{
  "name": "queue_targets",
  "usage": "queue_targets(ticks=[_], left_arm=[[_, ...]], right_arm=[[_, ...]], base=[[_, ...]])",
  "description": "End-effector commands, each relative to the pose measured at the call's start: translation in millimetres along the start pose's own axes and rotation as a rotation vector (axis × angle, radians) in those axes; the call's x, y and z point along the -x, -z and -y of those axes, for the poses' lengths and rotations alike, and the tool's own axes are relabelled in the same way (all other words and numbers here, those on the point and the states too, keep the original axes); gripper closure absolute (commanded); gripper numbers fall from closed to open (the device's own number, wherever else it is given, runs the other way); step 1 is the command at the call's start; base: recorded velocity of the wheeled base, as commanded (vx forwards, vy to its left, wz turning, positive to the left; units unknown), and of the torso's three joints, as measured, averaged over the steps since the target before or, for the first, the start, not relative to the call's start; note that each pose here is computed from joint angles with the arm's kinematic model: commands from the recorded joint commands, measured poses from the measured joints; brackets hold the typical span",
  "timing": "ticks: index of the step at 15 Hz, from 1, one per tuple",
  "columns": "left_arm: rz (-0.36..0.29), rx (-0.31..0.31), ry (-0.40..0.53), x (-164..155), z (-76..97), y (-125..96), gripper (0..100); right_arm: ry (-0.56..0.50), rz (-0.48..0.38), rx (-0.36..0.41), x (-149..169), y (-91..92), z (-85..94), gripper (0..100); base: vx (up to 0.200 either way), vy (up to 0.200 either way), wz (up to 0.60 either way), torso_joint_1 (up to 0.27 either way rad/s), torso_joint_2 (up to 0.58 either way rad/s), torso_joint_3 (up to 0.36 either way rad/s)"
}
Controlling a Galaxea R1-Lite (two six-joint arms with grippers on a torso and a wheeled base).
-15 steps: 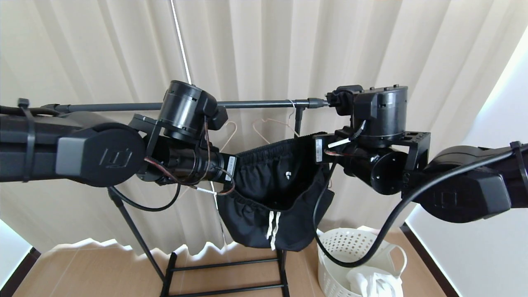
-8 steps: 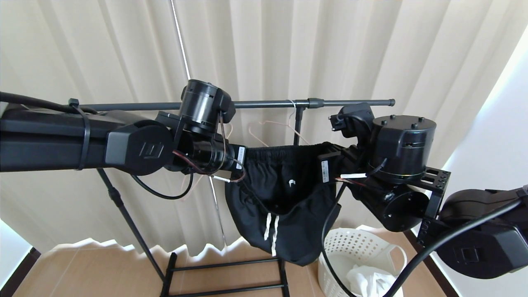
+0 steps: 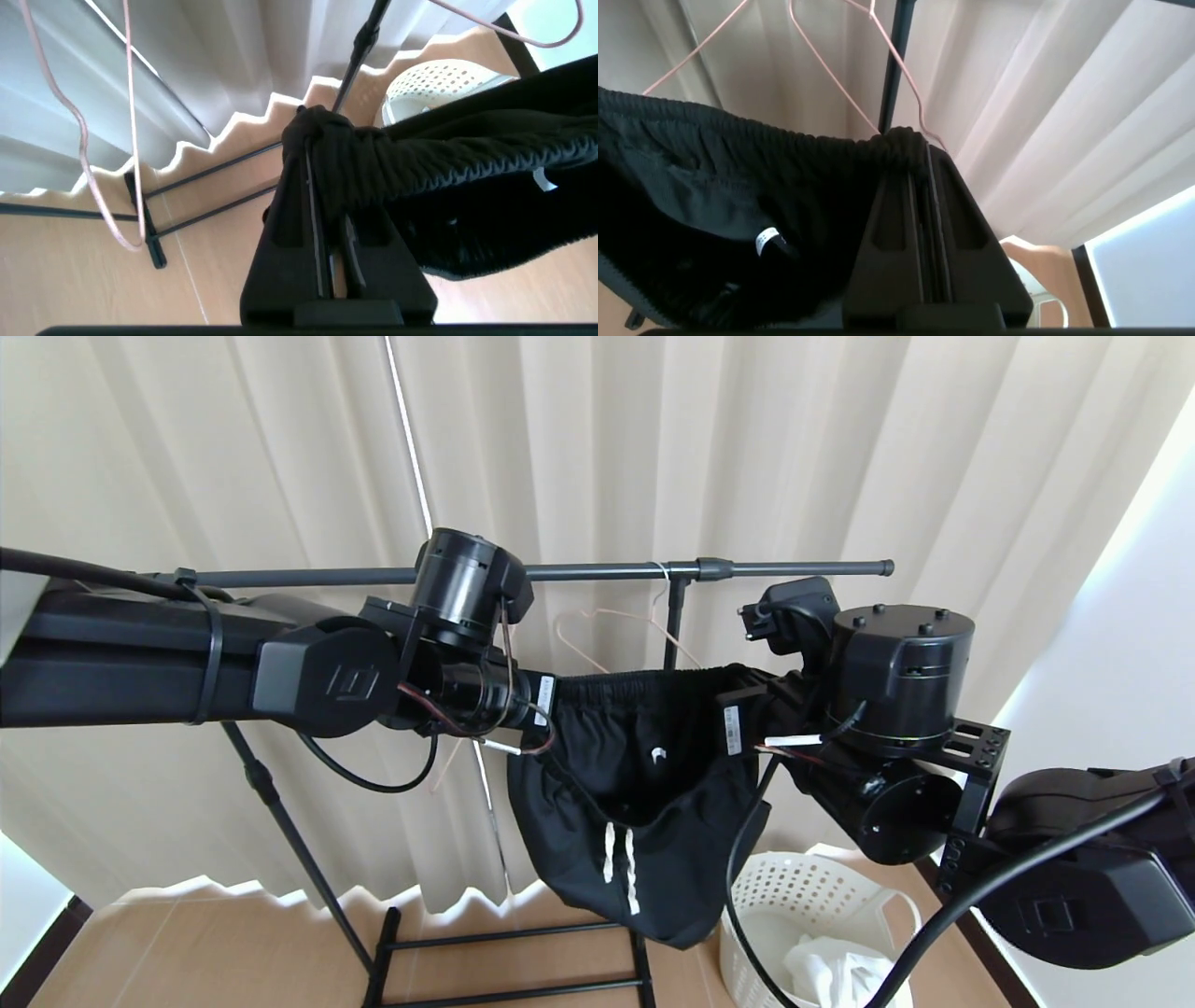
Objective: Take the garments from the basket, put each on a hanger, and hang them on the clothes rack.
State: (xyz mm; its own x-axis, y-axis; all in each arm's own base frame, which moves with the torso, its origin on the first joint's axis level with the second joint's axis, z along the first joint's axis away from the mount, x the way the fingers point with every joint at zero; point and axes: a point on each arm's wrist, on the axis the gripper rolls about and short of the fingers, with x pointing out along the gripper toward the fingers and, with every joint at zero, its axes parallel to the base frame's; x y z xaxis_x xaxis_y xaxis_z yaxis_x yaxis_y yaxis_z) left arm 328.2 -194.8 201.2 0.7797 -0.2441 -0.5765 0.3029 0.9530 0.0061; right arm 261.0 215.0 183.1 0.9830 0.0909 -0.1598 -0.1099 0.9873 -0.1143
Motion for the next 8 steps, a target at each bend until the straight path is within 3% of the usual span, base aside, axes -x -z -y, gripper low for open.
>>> queue_targets(ticks=[1,2,8], left_arm=[[-0.005,0.002,-0.004,0.6,-1.5,1.5,100],[-0.016,-0.002,-0.007,-0.5,-1.7,4.7,0],[-0.025,0.010,-0.018,3.9,-7.8,8.2,0]], right_arm=[[0.000,-0.010,0.006,-2.0,3.5,-1.1,100],[0.002,-0.011,0.006,-3.0,4.0,-1.2,100],[0.017,-0.014,0.004,-6.1,4.5,3.0,100]], base=[[0.000,0.000,0.00,0.000,0.00,0.000],[0.000,0.000,0.00,0.000,0.00,0.000],[0.000,0.000,0.00,0.000,0.00,0.000]])
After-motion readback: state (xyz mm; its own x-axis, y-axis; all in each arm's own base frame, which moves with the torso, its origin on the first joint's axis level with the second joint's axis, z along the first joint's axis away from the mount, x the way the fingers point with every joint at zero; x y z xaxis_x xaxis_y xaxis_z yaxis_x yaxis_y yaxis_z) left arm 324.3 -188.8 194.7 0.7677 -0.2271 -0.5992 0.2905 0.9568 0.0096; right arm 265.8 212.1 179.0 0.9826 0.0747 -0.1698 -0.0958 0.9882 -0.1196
